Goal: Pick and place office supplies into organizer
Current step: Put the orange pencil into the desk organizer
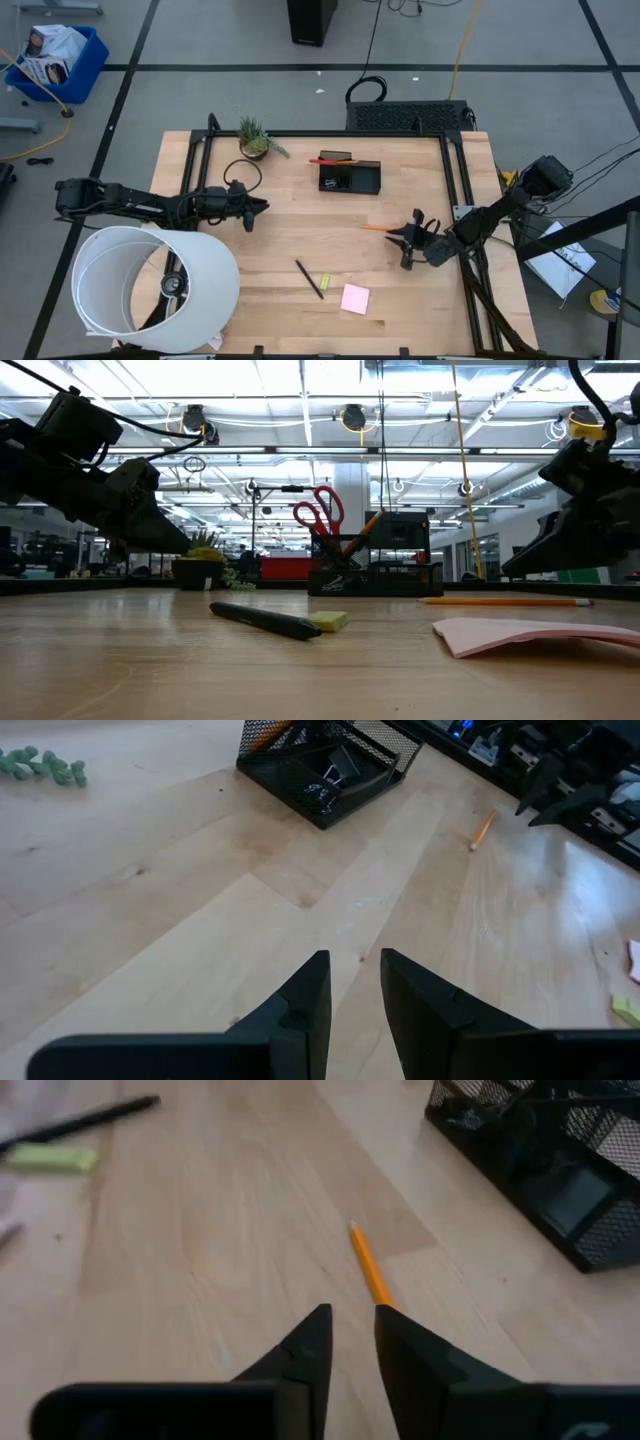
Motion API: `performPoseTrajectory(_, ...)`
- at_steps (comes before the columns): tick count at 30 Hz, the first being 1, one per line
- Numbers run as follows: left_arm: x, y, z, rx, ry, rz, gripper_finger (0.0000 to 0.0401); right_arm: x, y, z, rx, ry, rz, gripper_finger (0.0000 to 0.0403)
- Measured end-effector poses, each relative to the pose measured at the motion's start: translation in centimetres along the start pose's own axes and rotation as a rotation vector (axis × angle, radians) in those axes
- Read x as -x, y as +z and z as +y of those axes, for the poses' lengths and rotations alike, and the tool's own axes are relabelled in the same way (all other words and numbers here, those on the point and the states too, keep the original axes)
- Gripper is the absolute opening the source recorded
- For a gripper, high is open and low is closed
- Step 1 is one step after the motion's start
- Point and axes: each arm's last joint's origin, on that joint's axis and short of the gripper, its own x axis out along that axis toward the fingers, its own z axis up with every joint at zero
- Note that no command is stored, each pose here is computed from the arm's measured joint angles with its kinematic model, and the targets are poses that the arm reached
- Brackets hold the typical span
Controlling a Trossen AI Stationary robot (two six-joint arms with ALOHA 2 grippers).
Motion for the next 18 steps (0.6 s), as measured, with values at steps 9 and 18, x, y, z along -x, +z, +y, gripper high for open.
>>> performPoseTrajectory(9,0.0,-0.1,0.0,0.000,0.003,0.007,0.0093,0.2,0.3,-0.8,-0.087,-0.008,-0.093,0.0098)
performPoseTrajectory(18,0.0,-0.2,0.1,0.002,0.008,0.016,0.0093,0.4,1.7,-0.3,-0.092,0.074,-0.208,0.0091)
